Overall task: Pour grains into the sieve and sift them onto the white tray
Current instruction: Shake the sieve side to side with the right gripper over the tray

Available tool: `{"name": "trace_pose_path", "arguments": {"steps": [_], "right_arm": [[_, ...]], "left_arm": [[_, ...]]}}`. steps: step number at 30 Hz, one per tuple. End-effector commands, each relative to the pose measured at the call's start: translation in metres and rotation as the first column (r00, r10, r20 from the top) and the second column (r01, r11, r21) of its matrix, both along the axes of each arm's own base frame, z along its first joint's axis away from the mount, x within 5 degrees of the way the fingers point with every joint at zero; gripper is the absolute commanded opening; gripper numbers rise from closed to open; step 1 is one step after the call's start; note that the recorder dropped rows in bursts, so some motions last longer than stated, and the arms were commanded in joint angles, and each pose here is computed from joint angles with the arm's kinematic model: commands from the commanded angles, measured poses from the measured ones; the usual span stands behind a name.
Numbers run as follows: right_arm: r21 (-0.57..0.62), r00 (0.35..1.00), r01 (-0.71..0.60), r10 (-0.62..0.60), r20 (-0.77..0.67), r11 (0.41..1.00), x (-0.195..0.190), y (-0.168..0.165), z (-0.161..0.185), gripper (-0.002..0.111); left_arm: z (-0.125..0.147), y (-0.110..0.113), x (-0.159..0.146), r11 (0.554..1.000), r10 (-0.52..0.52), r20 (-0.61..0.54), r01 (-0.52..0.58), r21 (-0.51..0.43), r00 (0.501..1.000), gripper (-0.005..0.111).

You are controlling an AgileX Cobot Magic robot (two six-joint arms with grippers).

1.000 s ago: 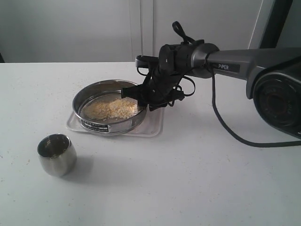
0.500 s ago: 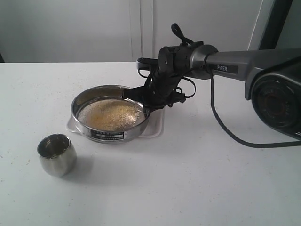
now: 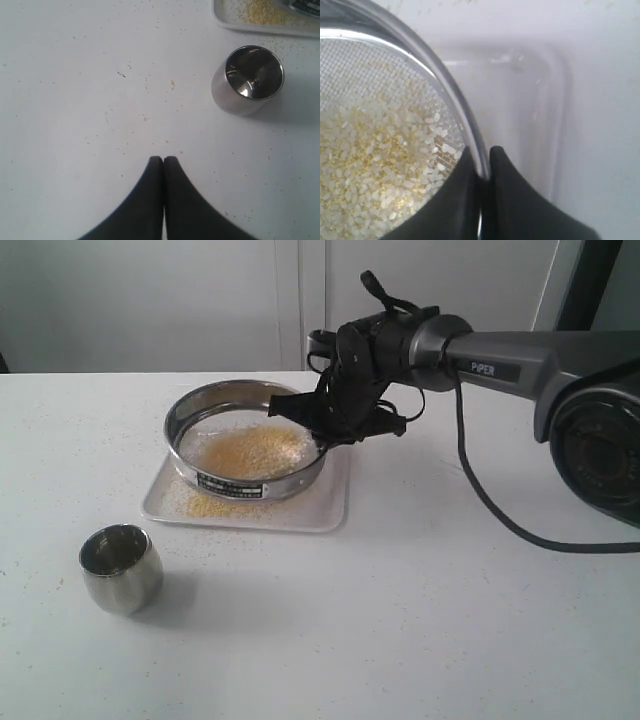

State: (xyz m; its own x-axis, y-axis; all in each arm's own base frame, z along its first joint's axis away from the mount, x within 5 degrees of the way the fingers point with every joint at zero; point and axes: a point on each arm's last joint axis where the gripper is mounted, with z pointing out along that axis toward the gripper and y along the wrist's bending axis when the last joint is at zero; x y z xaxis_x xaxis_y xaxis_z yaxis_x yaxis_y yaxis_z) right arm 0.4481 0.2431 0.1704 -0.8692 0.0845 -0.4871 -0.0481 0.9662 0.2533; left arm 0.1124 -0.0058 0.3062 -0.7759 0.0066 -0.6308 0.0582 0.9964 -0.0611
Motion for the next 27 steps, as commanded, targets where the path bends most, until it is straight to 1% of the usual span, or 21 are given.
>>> {"name": "trace_pose_path", "arguments": {"steps": [1,4,8,11,13,14,15,16,18,20,21,23,24,25,26,27], "right_arm": [[-0.012,0.987,0.113,-0.111,0.118,0.994,0.007,-0.011,0.030,0.000],[0.006,0.983,0.149,-0.149,0.111,0.989,0.008,-0.011,0.027,0.000],[0.015,0.986,0.111,-0.112,0.123,0.994,0.003,0.006,0.019,0.000],[-0.071,0.983,0.081,-0.068,0.168,0.994,0.001,0.008,0.020,0.000],[-0.140,0.979,0.146,-0.122,0.164,0.979,0.003,-0.005,0.021,0.000],[-0.144,0.976,0.179,-0.157,0.149,0.973,0.003,-0.009,0.021,0.000],[-0.118,0.973,0.206,-0.192,0.125,0.971,0.002,-0.011,0.021,0.000],[-0.085,0.975,0.202,-0.192,0.112,0.976,0.001,-0.007,0.021,0.000],[-0.040,0.983,0.118,-0.111,0.144,0.992,-0.003,0.011,0.023,0.000],[-0.061,0.981,0.065,-0.053,0.188,0.996,-0.007,0.022,0.026,0.000],[-0.084,0.979,0.076,-0.058,0.195,0.994,-0.006,0.020,0.028,0.000],[-0.110,0.974,0.175,-0.155,0.165,0.978,-0.002,0.005,0.025,0.000],[-0.094,0.965,0.245,-0.233,0.125,0.965,-0.001,-0.004,0.023,0.000],[-0.056,0.957,0.282,-0.277,0.081,0.958,-0.001,-0.006,0.021,0.000],[-0.013,0.961,0.275,-0.274,0.047,0.961,-0.003,-0.001,0.020,0.000],[0.033,0.973,0.227,-0.228,0.041,0.973,-0.004,0.007,0.020,0.000]], "left_arm": [[0.001,0.000,-0.001,1.000,0.002,0.006,-0.002,-0.009,1.000,0.000],[0.001,0.000,-0.001,1.000,0.002,0.006,-0.002,-0.009,1.000,0.000],[0.001,0.000,-0.001,1.000,0.002,0.006,-0.002,-0.009,1.000,0.000],[0.001,0.000,-0.001,1.000,0.002,0.006,-0.002,-0.009,1.000,0.000],[0.001,0.000,-0.001,1.000,0.002,0.006,-0.002,-0.009,1.000,0.000],[0.001,0.000,-0.001,1.000,0.002,0.006,-0.002,-0.009,1.000,0.000],[0.001,0.000,-0.001,1.000,0.002,0.006,-0.002,-0.009,1.000,0.000],[0.001,0.000,-0.001,1.000,0.002,0.006,-0.002,-0.009,1.000,0.000],[0.001,0.000,-0.001,1.000,0.002,0.006,-0.002,-0.009,1.000,0.000],[0.001,0.000,-0.001,1.000,0.003,0.010,-0.003,-0.008,1.000,0.000],[0.001,0.000,-0.001,1.000,0.003,0.012,-0.003,-0.008,1.000,0.000],[0.002,0.000,0.000,1.000,0.004,0.019,-0.004,-0.008,1.000,0.000],[0.002,0.000,0.000,1.000,0.004,0.021,-0.004,-0.008,1.000,0.000],[0.002,0.000,0.000,1.000,0.004,0.021,-0.004,-0.008,1.000,0.000],[0.002,0.000,0.000,1.000,0.004,0.021,-0.004,-0.008,1.000,0.000],[0.002,0.000,0.000,1.000,0.004,0.021,-0.004,-0.008,1.000,0.000]]}}
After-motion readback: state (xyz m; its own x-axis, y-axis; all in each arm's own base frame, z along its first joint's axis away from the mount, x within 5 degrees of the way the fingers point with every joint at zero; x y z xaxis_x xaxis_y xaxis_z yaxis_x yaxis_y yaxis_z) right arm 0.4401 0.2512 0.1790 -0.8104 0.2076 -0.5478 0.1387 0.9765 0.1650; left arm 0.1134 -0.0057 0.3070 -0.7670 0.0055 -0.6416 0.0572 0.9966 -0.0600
